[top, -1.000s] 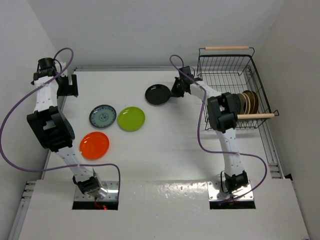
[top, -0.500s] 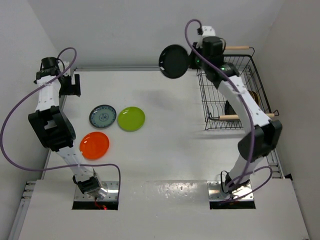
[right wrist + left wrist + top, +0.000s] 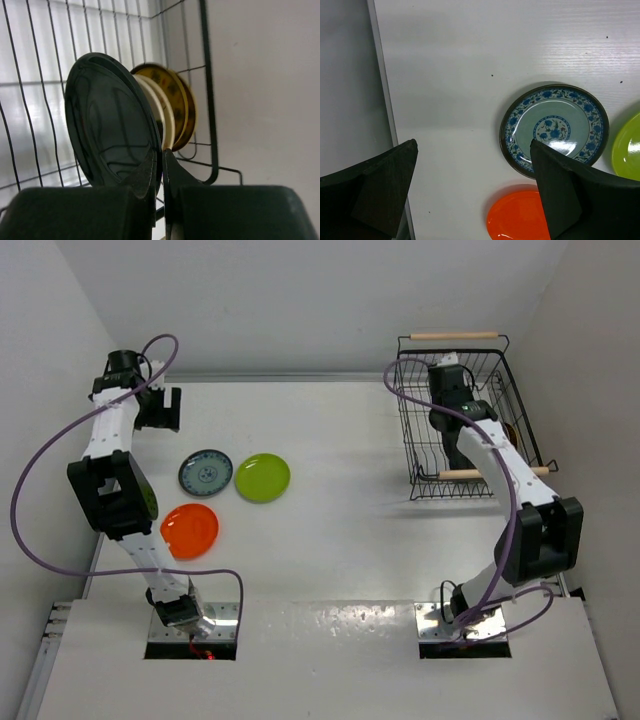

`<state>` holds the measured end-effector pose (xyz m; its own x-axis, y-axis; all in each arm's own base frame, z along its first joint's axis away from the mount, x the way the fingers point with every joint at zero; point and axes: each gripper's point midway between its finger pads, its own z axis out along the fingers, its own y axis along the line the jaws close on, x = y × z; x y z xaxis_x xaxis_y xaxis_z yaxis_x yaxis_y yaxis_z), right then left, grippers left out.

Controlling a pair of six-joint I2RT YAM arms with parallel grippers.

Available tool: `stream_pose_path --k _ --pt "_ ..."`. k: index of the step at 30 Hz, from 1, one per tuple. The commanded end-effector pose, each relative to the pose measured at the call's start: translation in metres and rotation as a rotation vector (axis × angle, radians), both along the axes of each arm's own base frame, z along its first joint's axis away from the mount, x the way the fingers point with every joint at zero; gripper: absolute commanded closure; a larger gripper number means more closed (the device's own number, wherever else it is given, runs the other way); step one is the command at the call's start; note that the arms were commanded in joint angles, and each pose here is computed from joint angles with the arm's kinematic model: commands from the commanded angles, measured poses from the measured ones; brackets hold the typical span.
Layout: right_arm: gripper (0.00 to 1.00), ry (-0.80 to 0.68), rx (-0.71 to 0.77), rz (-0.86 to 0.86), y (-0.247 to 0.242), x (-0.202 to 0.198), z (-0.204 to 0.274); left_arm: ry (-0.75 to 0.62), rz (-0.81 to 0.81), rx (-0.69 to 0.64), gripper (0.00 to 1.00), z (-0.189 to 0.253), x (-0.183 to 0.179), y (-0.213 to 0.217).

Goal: Load the plates into the dish rack

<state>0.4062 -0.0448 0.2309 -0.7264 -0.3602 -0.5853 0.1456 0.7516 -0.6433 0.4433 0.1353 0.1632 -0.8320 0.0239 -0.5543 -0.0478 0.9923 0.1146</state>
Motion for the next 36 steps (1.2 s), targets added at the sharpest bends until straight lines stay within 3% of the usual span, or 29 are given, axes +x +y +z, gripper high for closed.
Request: stream_pose_path --k 1,7,25,29,30,31,34,36 --pt "1.00 -0.087 0.056 0.002 -0.008 -0.001 0.011 -0.017 -0.029 0.018 0.00 0.011 -0.001 -0.006" --pt "1.00 -0.011 0.022 -0.039 -0.023 -0.003 -0.039 0.014 -0.031 0.038 0.00 0.004 -0.008 -0.007" --pt "1.00 0.112 -0.049 -0.085 -0.035 0.007 -0.092 0.038 -0.092 0.025 0.00 -0.002 -0.012 -0.017" --pt "1.00 0.118 0.003 -0.039 -0.025 0.010 -0.097 0.040 -0.154 0.004 0.00 -0.003 -0.013 -0.028" --pt "0.95 0.116 0.010 -0.038 -0.024 0.011 -0.096 0.050 -0.167 0.001 0.00 -0.007 -0.014 -0.034" --pt "0.84 0.135 0.014 -0.035 -0.021 0.010 -0.097 0.047 -0.196 -0.002 0.00 -0.007 -0.012 -0.041" --pt "0.74 0.148 0.011 -0.045 -0.023 0.009 -0.094 0.061 -0.239 -0.015 0.00 -0.014 -0.012 -0.049" --pt "0.57 0.133 0.013 -0.035 -0.022 0.012 -0.088 0.115 -0.247 -0.029 0.00 -0.030 -0.018 -0.050"
